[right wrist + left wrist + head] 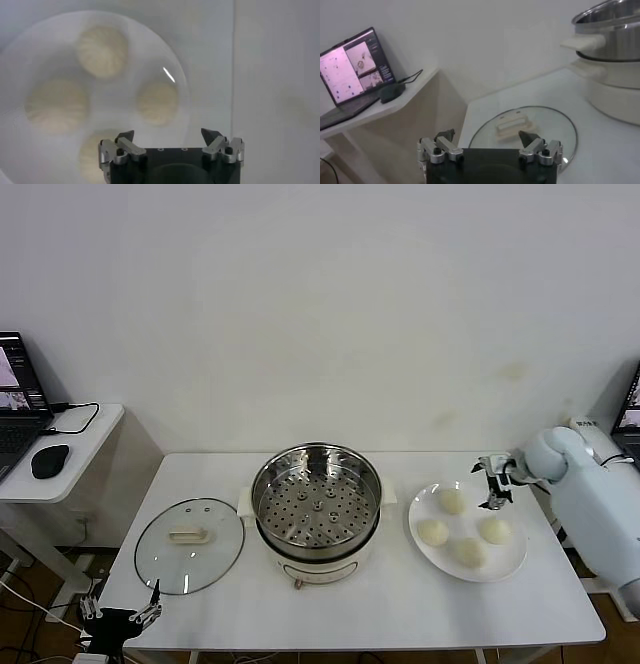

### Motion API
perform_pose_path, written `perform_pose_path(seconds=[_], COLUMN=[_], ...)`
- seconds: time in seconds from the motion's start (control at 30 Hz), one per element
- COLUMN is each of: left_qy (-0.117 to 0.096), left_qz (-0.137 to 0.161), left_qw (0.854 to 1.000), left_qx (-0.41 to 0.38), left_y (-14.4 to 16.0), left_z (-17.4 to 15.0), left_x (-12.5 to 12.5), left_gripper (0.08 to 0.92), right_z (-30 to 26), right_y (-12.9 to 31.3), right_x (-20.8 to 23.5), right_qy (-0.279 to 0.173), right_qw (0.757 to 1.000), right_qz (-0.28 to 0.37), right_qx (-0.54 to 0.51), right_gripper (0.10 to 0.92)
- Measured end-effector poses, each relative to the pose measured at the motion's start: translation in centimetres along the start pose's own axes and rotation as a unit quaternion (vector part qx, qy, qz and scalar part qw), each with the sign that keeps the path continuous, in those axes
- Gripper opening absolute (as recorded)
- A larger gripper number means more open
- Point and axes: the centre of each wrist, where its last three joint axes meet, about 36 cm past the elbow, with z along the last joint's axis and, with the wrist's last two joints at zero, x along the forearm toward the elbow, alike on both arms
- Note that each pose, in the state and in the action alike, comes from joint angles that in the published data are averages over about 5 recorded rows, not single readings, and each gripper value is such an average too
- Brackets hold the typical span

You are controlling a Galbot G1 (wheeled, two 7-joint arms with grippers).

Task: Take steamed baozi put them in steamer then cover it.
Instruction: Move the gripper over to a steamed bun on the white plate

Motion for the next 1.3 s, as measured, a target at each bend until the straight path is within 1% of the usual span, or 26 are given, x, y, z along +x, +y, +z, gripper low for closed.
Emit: perform_pose_path(seconds=[0.5,0.8,1.3], left_qy=[0.005,0.007,0.013], left_qz=[0.007,0.009,0.012], left_qw=[1.0,1.0,1.0], left_qx=[-0.005,-0.005,-0.007], left_y=[-0.3,-0.4,-0.7], left_z=[0.2,0.4,0.8], left_x=[0.0,-0.1,-0.1], left_gripper=[0.823,0.823,0.823], right_z=[-1.5,-1.5,-1.9], right_y=[-0.1,-0.1,-0.3], right_x=[-3.2,-3.7,-4.8], right_qy=[0.009,0.016,0.013], right_qw=[1.0,1.0,1.0], right_qz=[-0.012,-0.016,-0.02], right_qx=[-0.001,-0.001,-0.008], right_gripper=[0.823,0.823,0.822])
